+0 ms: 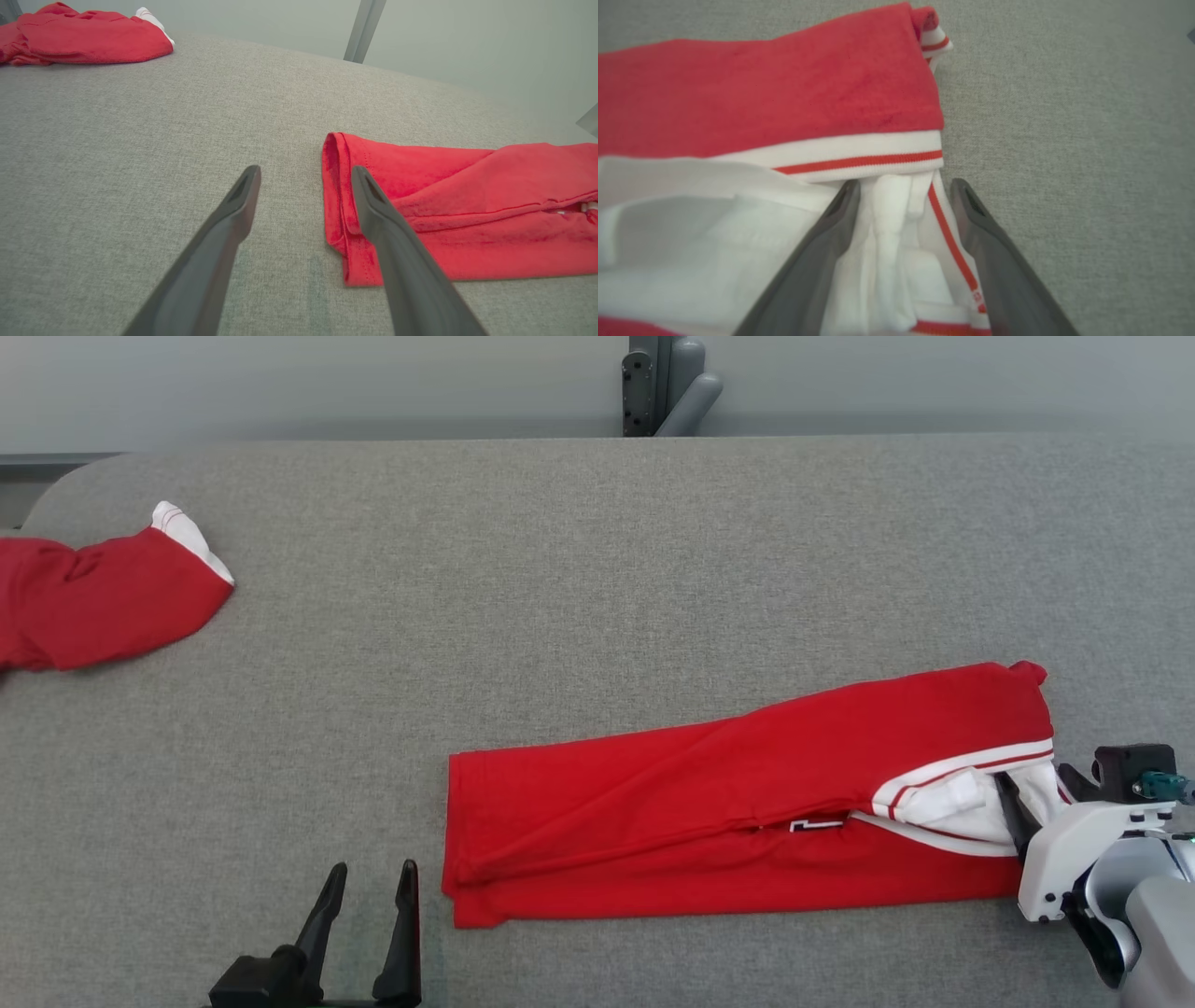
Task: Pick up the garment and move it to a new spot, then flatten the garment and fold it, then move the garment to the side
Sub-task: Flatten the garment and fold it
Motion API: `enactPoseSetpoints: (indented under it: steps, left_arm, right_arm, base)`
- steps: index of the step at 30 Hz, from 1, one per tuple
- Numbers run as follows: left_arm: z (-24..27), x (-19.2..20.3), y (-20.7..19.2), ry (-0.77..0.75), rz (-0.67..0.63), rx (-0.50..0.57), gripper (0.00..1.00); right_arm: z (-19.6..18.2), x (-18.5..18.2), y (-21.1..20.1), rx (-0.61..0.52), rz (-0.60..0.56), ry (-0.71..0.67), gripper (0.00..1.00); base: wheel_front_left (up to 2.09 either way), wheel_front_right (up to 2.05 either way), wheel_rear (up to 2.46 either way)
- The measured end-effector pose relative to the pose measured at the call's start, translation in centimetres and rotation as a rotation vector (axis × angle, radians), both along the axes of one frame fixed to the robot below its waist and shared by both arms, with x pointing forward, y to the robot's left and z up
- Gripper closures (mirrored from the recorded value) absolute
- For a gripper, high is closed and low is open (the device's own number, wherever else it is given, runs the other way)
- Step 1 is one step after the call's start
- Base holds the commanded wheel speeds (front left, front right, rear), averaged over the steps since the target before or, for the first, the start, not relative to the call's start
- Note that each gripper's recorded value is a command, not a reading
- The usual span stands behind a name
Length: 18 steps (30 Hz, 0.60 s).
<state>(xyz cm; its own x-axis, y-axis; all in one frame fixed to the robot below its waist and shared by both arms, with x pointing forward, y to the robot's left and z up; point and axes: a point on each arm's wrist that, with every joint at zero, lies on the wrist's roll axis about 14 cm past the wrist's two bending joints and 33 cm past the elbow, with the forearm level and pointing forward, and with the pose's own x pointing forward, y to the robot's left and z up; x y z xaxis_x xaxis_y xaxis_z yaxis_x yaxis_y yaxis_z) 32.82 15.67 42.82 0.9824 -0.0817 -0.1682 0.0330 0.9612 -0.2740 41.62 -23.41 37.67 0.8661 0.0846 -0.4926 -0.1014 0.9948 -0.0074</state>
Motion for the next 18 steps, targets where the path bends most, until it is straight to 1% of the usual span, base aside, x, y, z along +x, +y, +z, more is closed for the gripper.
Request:
enactPoseSetpoints:
  steps: [3, 10, 11, 12, 13, 18]
  left_arm:
    - [-0.2, 0.3, 0.0, 0.005, -0.001, -0.001, 0.00]
    - [-0.6, 0.5, 0.2, 0.017, 0.011, -0.008, 0.00]
    - [-0.6, 0.5, 0.2, 0.018, 0.013, -0.009, 0.00]
    - [-0.7, 0.5, 0.3, 0.020, 0.015, -0.011, 0.00]
    - [-0.7, 0.5, 0.3, 0.020, 0.015, -0.011, 0.00]
    - [-0.7, 0.6, 0.2, 0.020, 0.017, -0.015, 0.00]
  right_arm:
    - [-0.6, 0.2, 0.0, -0.003, 0.012, 0.044, 0.00]
    - [-1.7, 0.4, 0.5, 0.032, 0.027, 0.140, 0.00]
    - [-1.8, 0.3, 0.7, 0.045, 0.030, 0.154, 0.43]
    - [-1.8, 0.3, 0.9, 0.059, 0.030, 0.161, 0.93]
    - [-1.8, 0.3, 0.9, 0.059, 0.030, 0.161, 1.00]
    - [-1.4, 0.1, 2.0, 0.148, 0.026, 0.170, 1.00]
  base:
    - [0.00, 0.00, 0.00]
    - [0.00, 0.00, 0.00]
    - [0.00, 0.00, 0.00]
    - [0.00, 0.00, 0.00]
    - [0.00, 0.00, 0.00]
    - [0.00, 0.00, 0.00]
